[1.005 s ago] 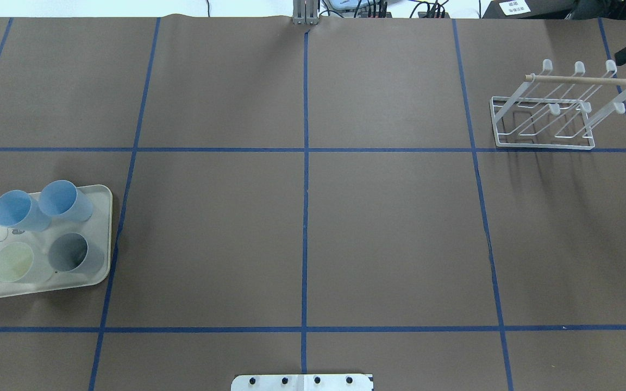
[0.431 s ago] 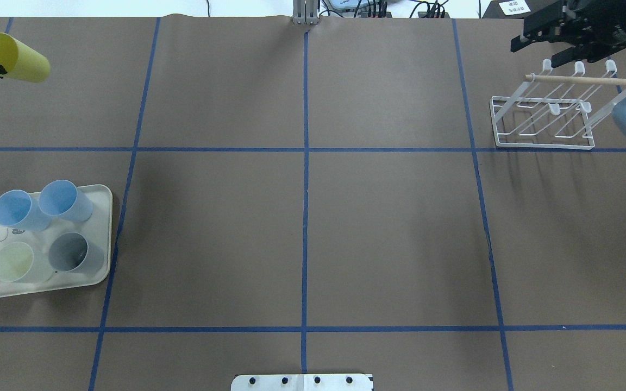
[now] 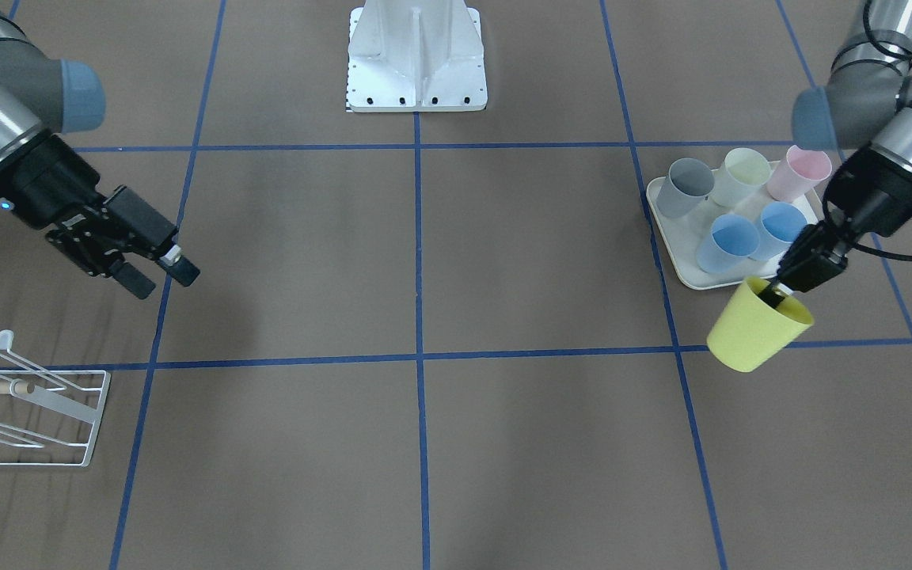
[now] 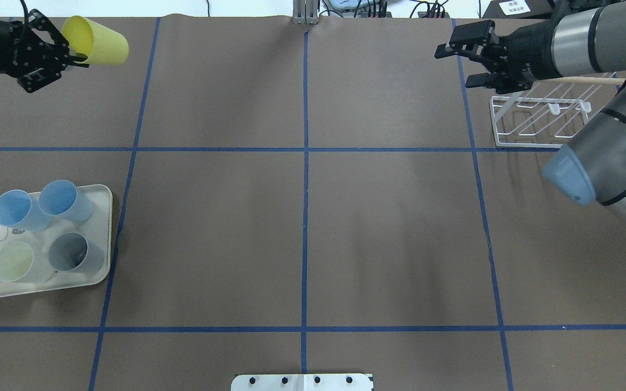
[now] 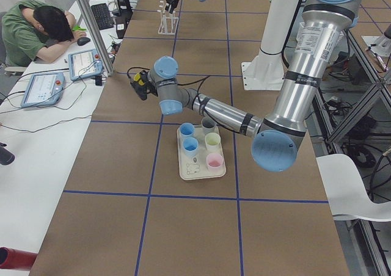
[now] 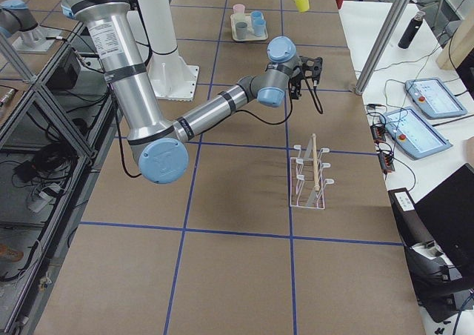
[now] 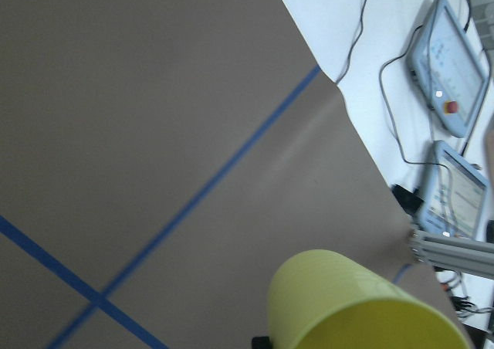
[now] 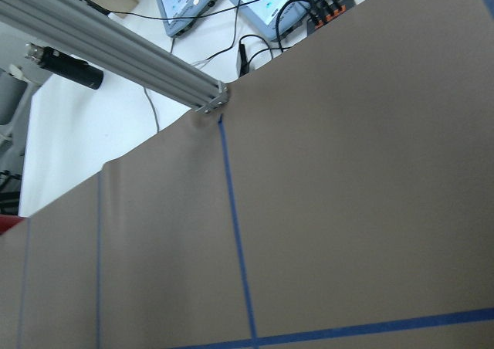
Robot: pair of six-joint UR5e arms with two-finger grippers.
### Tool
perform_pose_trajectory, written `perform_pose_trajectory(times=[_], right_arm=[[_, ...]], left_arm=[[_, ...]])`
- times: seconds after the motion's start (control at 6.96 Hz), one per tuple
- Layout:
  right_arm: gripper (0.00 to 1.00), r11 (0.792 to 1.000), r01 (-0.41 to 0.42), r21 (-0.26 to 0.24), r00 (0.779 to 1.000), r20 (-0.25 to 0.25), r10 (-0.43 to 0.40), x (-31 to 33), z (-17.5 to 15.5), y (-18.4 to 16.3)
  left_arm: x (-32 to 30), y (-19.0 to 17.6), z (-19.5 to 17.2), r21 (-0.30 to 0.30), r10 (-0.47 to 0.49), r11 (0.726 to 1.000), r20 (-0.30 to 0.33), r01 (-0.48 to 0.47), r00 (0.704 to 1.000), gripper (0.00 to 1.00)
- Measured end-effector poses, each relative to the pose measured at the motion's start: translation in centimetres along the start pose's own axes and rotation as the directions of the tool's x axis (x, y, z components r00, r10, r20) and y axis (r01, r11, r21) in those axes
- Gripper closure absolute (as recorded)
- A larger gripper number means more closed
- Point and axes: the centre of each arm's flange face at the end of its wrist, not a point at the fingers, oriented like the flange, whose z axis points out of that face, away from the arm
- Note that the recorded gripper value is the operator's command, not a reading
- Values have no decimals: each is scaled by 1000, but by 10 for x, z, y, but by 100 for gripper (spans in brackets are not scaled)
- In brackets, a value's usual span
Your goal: Transfer IKEA cup to right arm and place on rack
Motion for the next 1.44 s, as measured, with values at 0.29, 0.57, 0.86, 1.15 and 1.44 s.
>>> perform_pose_trajectory(times=[0.29,0.57,0.86,1.15,1.44], right_arm=[[0,990,-139,-8,968,208,137,-20,12,51],[0,973,-224,-64,913,336,232,-46,19,82],[0,959,-267,-97,879,383,284,-70,31,100],[0,944,-301,-132,859,392,329,-88,44,108],[0,939,-308,-156,853,391,345,-99,55,117]], left_arm=[[11,102,20,-72,-113,992,-171,102,979,100],[9,179,39,-175,-231,967,-307,183,923,100],[8,236,58,-248,-314,940,-367,234,876,100],[9,272,64,-302,-361,920,-401,251,842,100],[9,291,71,-325,-382,909,-406,260,830,100]])
